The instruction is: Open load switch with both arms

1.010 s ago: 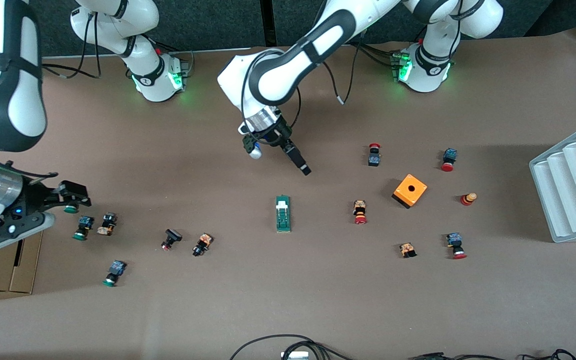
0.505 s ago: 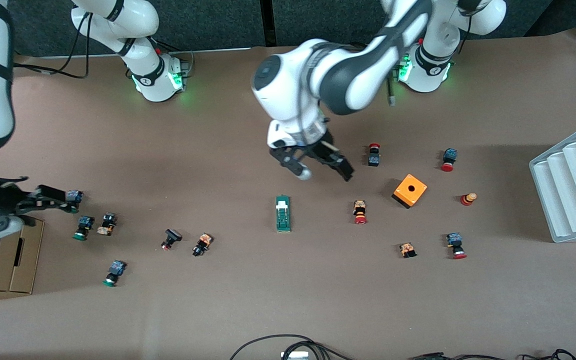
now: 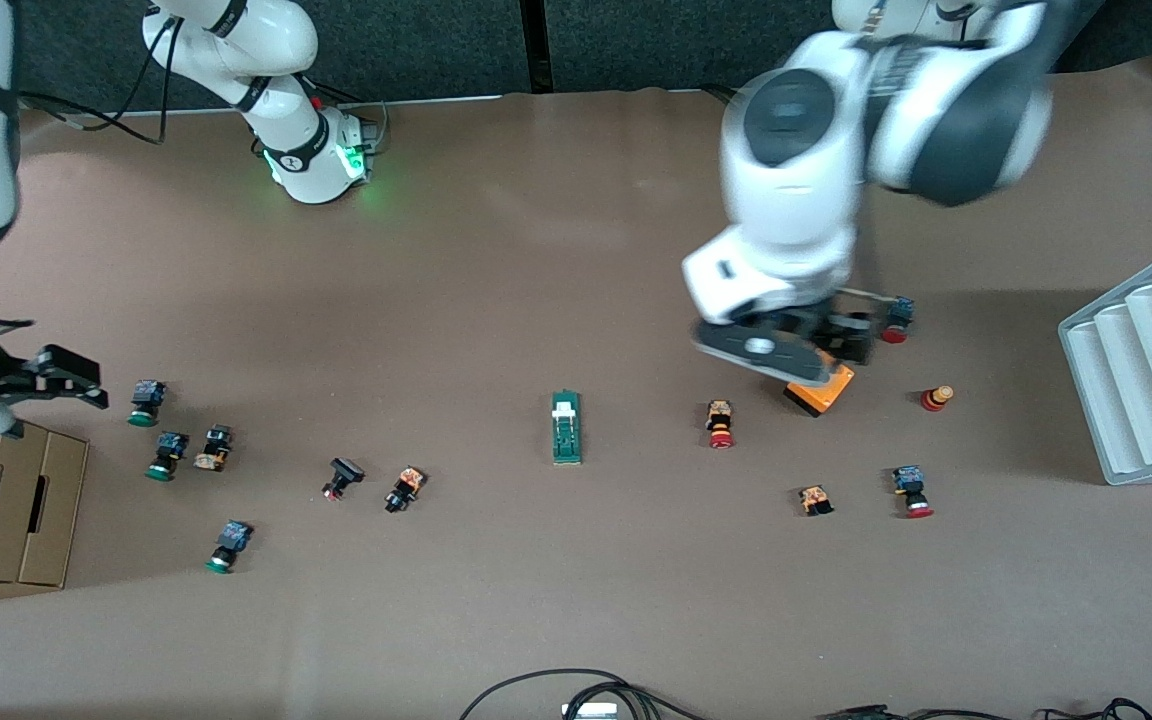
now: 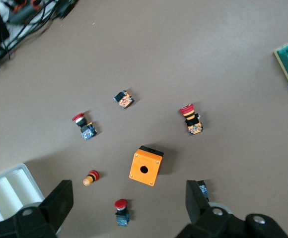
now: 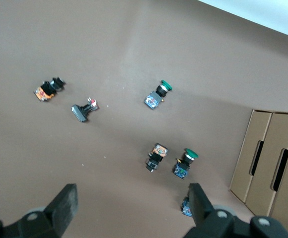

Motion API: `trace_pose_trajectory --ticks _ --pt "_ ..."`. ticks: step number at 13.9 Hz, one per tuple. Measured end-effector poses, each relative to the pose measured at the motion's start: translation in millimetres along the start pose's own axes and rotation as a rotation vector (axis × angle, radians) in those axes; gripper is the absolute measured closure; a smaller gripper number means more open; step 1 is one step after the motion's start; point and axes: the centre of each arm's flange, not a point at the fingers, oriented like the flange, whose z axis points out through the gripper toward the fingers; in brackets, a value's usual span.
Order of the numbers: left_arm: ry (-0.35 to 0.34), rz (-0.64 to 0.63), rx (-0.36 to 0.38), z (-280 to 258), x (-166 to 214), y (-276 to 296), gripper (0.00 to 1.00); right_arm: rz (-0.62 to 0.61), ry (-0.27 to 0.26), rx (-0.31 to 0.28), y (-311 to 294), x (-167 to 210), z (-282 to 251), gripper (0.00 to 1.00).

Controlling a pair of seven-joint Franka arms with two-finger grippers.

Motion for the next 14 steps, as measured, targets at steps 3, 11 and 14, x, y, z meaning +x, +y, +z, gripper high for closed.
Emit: trace_pose_trajectory --ticks 3,11,14 --pt "-0.012 -0.110 -0.106 5 -9 -80 0.00 -0.033 -0.025 0.006 -28 1 9 0.00" --pt "-0.027 -0.235 -0.196 22 -45 -191 0.00 0.207 0.007 0.005 -35 -13 -11 0.00" --pt "0.007 -0.363 -0.198 39 -102 -236 0.00 0.231 0.031 0.000 -35 -20 -27 0.00"
